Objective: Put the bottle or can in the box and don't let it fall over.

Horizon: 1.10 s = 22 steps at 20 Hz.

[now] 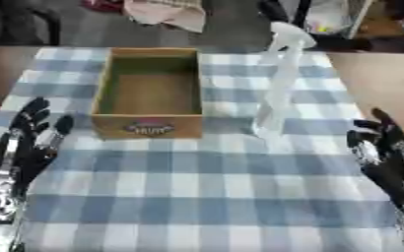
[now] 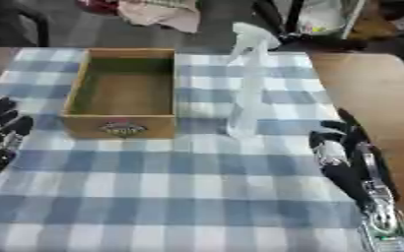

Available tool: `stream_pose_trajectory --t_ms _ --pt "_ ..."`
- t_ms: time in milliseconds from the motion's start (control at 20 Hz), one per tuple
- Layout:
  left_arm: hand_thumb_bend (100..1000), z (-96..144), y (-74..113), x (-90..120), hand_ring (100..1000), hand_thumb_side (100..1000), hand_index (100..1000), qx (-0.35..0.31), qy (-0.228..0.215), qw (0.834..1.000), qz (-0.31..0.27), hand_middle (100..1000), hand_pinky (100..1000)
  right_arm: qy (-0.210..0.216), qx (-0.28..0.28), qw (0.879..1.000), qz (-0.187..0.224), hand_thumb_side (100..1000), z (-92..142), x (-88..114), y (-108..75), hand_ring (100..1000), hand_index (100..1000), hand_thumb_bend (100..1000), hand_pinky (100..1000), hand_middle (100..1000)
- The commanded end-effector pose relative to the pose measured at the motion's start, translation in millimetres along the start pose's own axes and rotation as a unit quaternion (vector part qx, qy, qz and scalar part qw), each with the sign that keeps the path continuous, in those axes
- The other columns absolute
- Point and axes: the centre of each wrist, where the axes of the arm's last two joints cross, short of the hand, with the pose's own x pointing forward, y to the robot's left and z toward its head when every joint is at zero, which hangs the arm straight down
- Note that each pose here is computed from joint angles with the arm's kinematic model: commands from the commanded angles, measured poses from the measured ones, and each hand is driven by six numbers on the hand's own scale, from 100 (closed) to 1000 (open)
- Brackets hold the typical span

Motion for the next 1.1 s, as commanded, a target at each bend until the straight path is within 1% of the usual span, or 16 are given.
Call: stream_pose_trajectory --t_ms 50,250,350,500,800,950,1100 --pt "606 -2.2 2.8 6.5 945 638 956 0.000 -0.013 1.000 -0.002 885 934 -0.020 0.009 1.000 0.017 476 -8.4 9.7 -8.4 738 1000 260 982 783" --pt "603 -2.1 2.7 6.3 945 641 956 -0.002 -0.013 1.000 -0.002 886 934 -0.035 0.035 0.998 0.042 488 -23.9 17.5 -16.8 740 1000 264 982 786" --pt "603 -1.8 2.5 6.2 945 641 956 -0.004 -0.013 1.000 -0.002 886 934 -0.047 0.052 0.996 0.059 490 -36.0 23.9 -22.7 742 1000 265 982 787" --pt "603 -1.5 2.5 5.7 946 641 956 -0.004 -0.012 1.000 -0.002 886 934 -0.057 0.078 0.993 0.069 494 -51.8 29.5 -26.3 743 1000 265 982 789" --pt "604 -2.0 1.4 6.5 946 640 956 -0.010 -0.015 1.000 -0.002 886 934 -0.078 0.135 0.984 0.083 502 -82.7 40.5 -23.1 751 1000 269 984 805" --pt "604 -1.7 0.7 6.2 946 640 956 -0.011 -0.014 1.000 -0.002 887 934 -0.081 0.153 0.981 0.091 507 -95.7 43.1 -20.3 756 1000 272 986 822" --pt "604 -1.3 0.2 5.7 946 640 957 -0.013 -0.013 1.000 -0.001 887 934 -0.078 0.159 0.979 0.099 511 -108.4 42.5 -18.6 773 1000 277 991 849"
